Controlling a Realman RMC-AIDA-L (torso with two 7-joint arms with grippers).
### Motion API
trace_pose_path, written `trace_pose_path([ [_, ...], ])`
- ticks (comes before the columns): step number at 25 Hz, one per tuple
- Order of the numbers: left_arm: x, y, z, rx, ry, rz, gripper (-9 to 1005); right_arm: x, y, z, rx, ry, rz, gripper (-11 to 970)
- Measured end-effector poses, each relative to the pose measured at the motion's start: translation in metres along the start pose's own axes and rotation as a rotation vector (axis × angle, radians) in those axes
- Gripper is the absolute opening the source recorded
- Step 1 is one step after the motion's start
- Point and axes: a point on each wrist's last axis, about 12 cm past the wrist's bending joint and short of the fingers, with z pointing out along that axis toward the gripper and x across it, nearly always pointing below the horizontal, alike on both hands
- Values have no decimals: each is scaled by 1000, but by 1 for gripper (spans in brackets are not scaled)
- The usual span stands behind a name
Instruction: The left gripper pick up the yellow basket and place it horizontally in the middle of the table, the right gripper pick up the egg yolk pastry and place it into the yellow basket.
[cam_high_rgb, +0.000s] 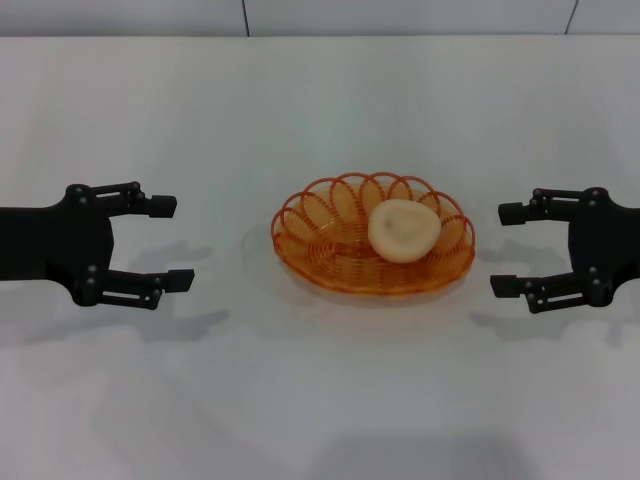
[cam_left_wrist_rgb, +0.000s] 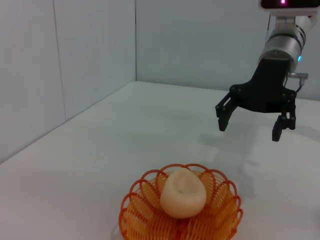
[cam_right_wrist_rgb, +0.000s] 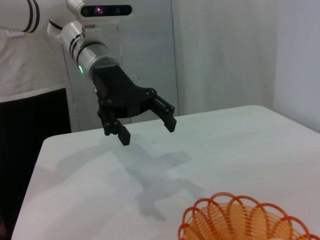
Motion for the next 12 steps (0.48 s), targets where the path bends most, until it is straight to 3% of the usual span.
trace_pose_path([
  [12, -6, 5, 1, -4, 3, 8, 889, 2, 1, -3, 0, -25, -8, 859],
])
